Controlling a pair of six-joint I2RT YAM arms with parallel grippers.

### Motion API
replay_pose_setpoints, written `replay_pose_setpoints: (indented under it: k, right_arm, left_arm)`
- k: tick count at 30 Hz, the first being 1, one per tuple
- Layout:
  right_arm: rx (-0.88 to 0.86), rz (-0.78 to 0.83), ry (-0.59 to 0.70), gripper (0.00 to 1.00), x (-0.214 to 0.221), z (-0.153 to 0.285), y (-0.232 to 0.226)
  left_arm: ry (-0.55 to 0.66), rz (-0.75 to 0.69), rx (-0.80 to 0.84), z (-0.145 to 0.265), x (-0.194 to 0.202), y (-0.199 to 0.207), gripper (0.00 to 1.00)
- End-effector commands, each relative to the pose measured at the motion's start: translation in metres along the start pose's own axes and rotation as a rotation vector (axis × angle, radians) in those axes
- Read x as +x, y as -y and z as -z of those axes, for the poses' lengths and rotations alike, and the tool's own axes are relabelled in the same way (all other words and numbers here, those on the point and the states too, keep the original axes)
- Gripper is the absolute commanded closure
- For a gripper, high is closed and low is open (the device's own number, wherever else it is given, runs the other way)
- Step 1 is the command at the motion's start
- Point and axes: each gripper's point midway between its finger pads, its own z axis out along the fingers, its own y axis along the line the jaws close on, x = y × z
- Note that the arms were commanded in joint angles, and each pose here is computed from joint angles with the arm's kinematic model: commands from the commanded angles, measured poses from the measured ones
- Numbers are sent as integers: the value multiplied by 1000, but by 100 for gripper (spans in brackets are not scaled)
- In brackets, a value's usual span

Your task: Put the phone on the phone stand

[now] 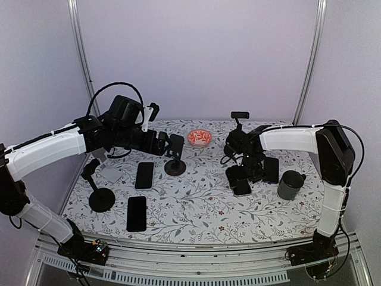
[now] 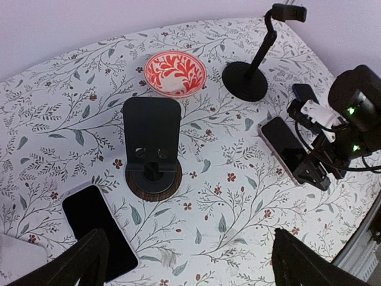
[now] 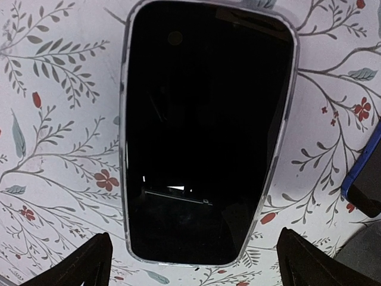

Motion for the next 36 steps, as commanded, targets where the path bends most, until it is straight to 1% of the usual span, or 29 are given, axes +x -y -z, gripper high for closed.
replay_pose_setpoints:
  k: [1, 12, 20, 25, 32, 34, 36]
  right_arm:
    - [7, 5, -8, 1, -7, -3, 4]
    - [-11, 6, -44, 1, -15, -17, -3]
    - [5, 7, -104, 1, -6, -32, -1]
    - [4, -1, -117, 0, -2, -35, -1]
    - [-42, -25, -138, 13, 5, -38, -4]
    - [-43, -31, -144, 14, 8, -40, -3]
    - [-53, -39, -155, 10, 11, -43, -3]
  left_arm:
    - [28, -3, -4, 9, -10, -2, 4]
    - [17, 2, -13, 7, -5, -4, 4]
    - [5, 1, -18, 4, -1, -5, 4]
    - [2, 4, -20, 2, 0, -6, 4]
    - [0, 4, -15, 1, -1, -4, 4]
    - [0, 2, -13, 1, -2, -4, 4]
    - [2, 3, -10, 1, -3, -3, 4]
